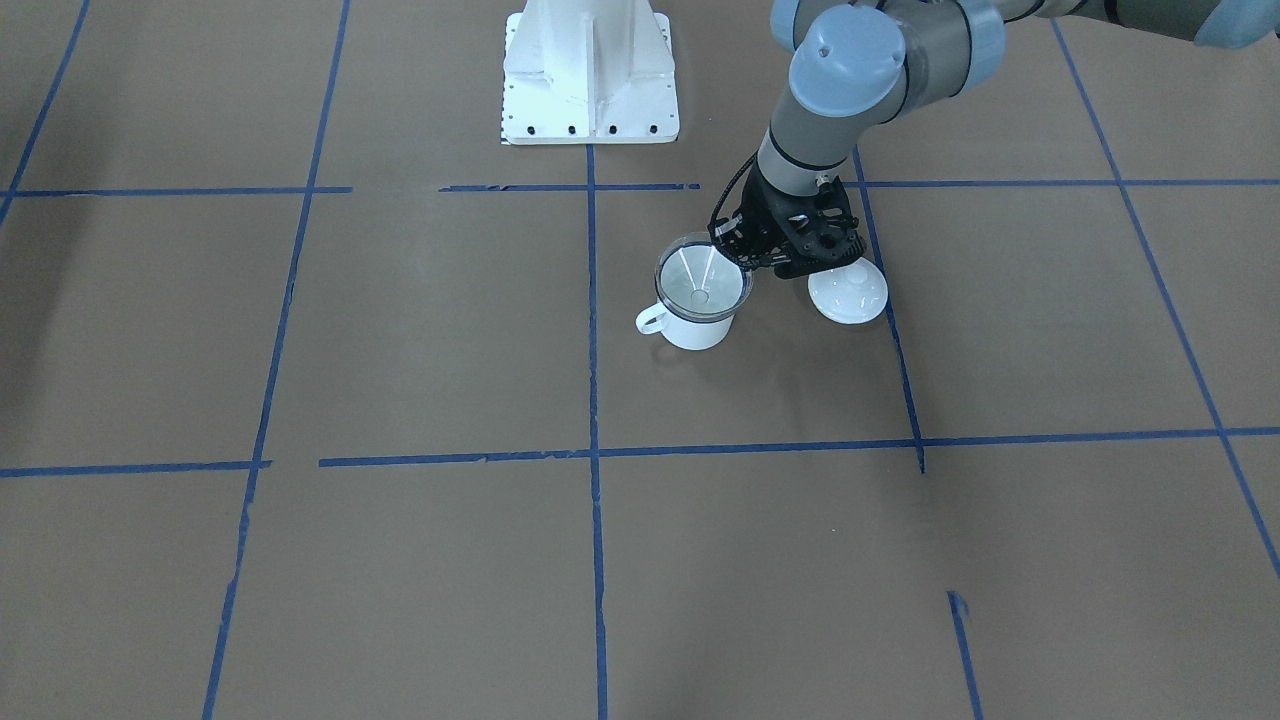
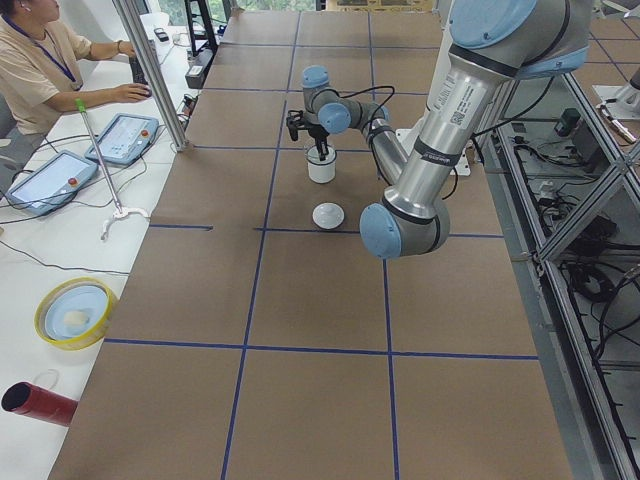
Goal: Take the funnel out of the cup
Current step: 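Lift the funnel out of the mug with the left gripper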
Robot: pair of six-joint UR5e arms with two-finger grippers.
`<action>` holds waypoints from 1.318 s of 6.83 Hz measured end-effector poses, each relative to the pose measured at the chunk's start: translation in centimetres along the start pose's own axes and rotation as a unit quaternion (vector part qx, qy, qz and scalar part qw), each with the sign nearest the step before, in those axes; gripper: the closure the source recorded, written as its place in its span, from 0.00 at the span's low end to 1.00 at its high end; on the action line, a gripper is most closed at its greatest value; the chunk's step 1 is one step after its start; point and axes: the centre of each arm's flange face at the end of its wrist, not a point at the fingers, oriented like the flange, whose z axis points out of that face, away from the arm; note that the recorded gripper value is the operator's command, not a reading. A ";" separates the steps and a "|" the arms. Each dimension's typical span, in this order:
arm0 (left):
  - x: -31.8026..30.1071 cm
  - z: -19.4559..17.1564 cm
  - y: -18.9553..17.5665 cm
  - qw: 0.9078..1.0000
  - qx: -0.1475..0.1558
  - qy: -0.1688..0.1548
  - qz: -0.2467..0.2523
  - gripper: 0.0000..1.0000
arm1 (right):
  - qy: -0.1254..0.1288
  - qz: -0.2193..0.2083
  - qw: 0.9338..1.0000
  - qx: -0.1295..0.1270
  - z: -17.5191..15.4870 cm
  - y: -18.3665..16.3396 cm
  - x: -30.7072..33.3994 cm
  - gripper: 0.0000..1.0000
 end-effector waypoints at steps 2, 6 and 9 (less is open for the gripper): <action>-0.2 -2.1 0.5 1.000 0.007 0.017 0.002 1.00 | 0.000 0.000 1.000 0.000 0.0 0.0 0.0 0.00; -2.6 -10.6 -4.6 0.995 0.075 0.064 -0.026 1.00 | 0.000 0.000 1.000 0.000 0.0 0.0 0.0 0.00; -4.4 -12.5 -12.1 0.975 0.197 0.099 -0.005 1.00 | 0.000 0.000 1.000 0.000 0.0 0.0 0.0 0.00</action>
